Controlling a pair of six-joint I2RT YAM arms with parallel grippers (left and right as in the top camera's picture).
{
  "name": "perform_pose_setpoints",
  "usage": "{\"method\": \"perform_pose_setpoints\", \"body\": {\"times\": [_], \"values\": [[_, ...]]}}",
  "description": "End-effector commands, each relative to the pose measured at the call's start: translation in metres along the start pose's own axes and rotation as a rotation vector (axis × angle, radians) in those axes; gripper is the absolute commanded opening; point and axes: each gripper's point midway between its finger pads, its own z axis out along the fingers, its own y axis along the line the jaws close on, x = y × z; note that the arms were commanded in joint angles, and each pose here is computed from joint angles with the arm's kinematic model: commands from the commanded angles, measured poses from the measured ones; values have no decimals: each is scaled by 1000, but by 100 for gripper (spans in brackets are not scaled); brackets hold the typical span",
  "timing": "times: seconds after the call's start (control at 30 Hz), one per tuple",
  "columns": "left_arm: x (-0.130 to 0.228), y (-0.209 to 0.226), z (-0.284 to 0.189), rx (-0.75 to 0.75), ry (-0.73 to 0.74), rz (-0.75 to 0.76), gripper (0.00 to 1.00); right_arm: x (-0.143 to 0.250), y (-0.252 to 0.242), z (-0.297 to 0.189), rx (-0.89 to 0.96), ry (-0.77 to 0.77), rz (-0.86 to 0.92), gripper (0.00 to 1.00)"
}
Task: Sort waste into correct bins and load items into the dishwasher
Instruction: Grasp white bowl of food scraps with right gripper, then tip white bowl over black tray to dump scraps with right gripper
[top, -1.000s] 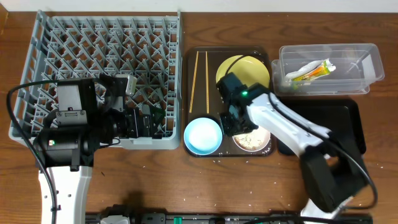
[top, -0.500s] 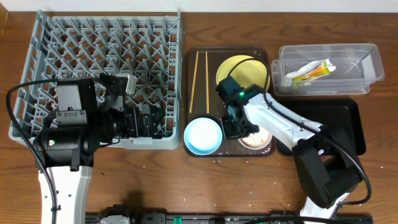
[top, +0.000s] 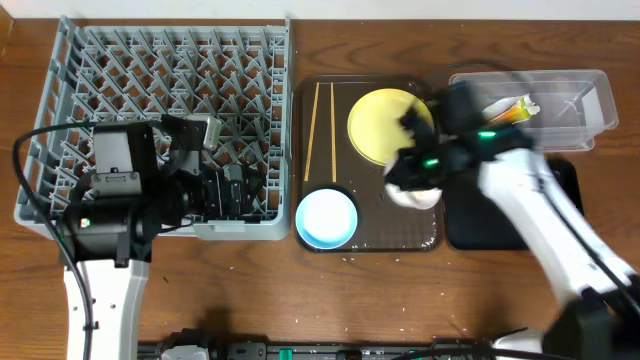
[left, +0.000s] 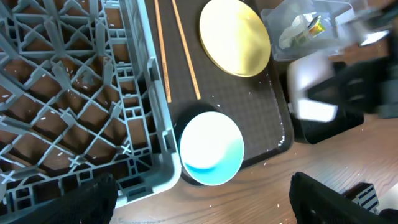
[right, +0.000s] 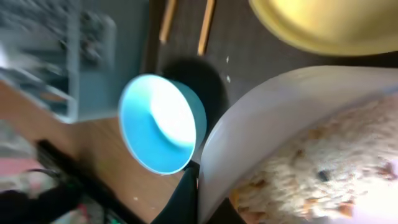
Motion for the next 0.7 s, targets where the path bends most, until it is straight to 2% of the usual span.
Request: {"method": "perform_pose_setpoints", "body": {"times": [0.0, 0.23, 0.4, 0.67], "values": [[-4, -3, 0, 12, -2, 22, 89, -7, 4, -38, -153, -60, -28, 1], [-4, -2, 0, 11, -2, 22, 89, -10, -54, -59, -288, -178, 72, 1], [-4, -2, 0, 12, -1, 22, 89, -13, -68, -72, -483, -311, 114, 1], [-4, -2, 0, 12, -1, 22, 89, -4, -116, -68, -489, -419, 253, 1]]}}
